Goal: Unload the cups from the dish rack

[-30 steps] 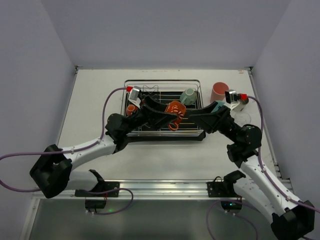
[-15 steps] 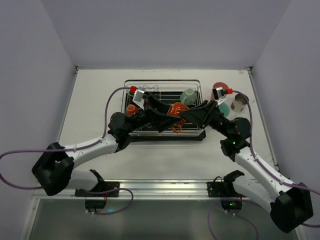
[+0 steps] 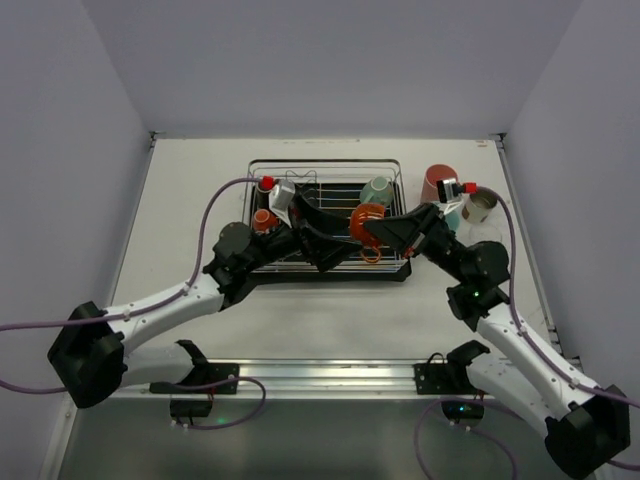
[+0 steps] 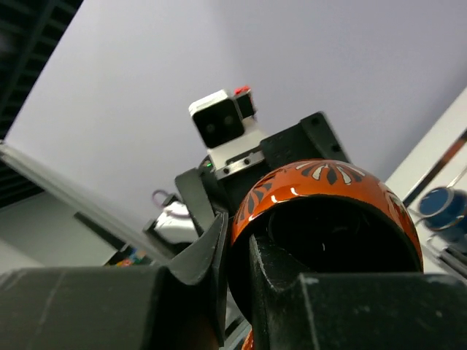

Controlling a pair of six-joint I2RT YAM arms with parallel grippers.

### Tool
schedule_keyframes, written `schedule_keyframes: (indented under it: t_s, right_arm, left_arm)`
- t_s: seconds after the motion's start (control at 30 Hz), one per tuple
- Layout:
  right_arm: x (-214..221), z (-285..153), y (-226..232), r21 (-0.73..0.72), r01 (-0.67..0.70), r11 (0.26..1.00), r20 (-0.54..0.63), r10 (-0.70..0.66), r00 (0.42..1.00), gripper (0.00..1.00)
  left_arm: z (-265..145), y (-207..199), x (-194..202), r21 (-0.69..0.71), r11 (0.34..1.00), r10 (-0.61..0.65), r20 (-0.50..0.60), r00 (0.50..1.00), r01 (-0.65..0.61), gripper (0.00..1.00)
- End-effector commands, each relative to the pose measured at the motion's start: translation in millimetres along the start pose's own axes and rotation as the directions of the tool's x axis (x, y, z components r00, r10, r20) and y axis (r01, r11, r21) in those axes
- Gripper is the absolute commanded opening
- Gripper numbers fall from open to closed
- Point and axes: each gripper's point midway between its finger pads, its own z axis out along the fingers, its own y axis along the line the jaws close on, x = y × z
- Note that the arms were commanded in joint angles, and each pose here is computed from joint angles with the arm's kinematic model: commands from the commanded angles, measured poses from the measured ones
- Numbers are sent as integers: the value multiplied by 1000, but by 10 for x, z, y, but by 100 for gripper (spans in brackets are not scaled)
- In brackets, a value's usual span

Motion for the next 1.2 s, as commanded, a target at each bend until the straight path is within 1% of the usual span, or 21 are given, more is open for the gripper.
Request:
schedule_keyframes:
  t_s: [0.0,0.03,0.07,0.1,0.13,0.17,0.2,0.23,0.27,0.3,0.33,0.4,0.53,0.67,0.7,0.73,0.8,0.93,0.97,1.03,1.17]
  right_arm:
    - [-324,-12,113,94,174,980,127,-185,974,1]
    - [-324,-60,168,109,200,974,129,-213,969,0]
    - [-334,-117,3,194,211,958,125,-238,963,0]
    - [-354,-154,-21,232,227,946,125,-260,957,0]
    - [-368,-207,-16,266,256,929,119,-296,948,0]
    - [-291,-335,-309,394,267,880,47,-309,950,0]
    - [-390,-403,-354,472,276,837,57,-342,938,0]
    - [-401,-513,-498,549,279,788,36,-356,934,0]
    - [-331,-748,-736,659,286,695,-33,-354,935,0]
    - [-457,-968,-929,767,262,585,-12,-394,919,0]
    - [-444,-1206,-1101,837,252,485,-43,-401,915,0]
    - [-574,-1569,-1262,919,204,338,-24,-468,883,0]
    - [-726,-1918,-1448,971,146,189,-32,-501,865,0]
    - [-716,-2142,-1810,992,70,105,-19,-427,904,0]
    - [-716,-2203,-1905,995,55,80,-17,-415,910,0]
    - [-757,-2213,-1957,996,45,80,-7,-424,906,0]
    - [-695,-2349,-2186,999,14,38,1,-372,928,0]
    - [-582,-2395,-2513,999,-24,33,33,-302,953,0]
    - [-586,-2347,-2568,997,-33,64,50,-299,953,0]
    - [-598,-2291,-2684,995,-39,89,64,-294,954,0]
    - [-553,-2317,-2870,996,-57,66,73,-257,964,0]
  left_arm:
    - [-112,114,-59,-137,984,103,-65,993,-111,100]
    - [-164,56,-159,-152,979,132,-55,990,-139,100]
    - [-205,103,-249,-206,963,170,-45,985,-175,100]
    - [-287,175,-191,-258,950,160,-86,983,-177,100]
    - [-365,118,-294,-277,940,184,-74,980,-198,100]
    - [-425,161,-360,-327,918,210,-75,975,-223,100]
    - [-537,233,-275,-376,900,188,-128,974,-223,100]
    - [-622,178,-347,-392,889,203,-124,971,-236,100]
    - [-693,187,-404,-423,868,226,-134,965,-262,100]
    - [-854,184,-352,-453,848,213,-181,960,-274,100]
    - [-923,166,-388,-469,834,223,-194,955,-290,100]
    - [-1159,213,-392,-529,779,237,-247,940,-336,100]
    - [-1470,313,-554,-628,652,287,-314,905,-424,100]
    - [-1647,481,-457,-666,581,277,-378,883,-467,100]
    - [-1666,498,-438,-669,577,277,-380,883,-469,100]
    - [-1694,545,-361,-668,574,268,-394,879,-474,100]
    - [-1691,559,-320,-658,582,275,-393,877,-477,100]
    - [-1667,595,-180,-633,607,254,-418,872,-481,100]
    - [-1662,597,-159,-628,612,251,-421,871,-480,100]
    - [-1655,603,-137,-623,618,249,-423,871,-480,100]
    - [-1616,599,-112,-611,631,244,-429,870,-478,100]
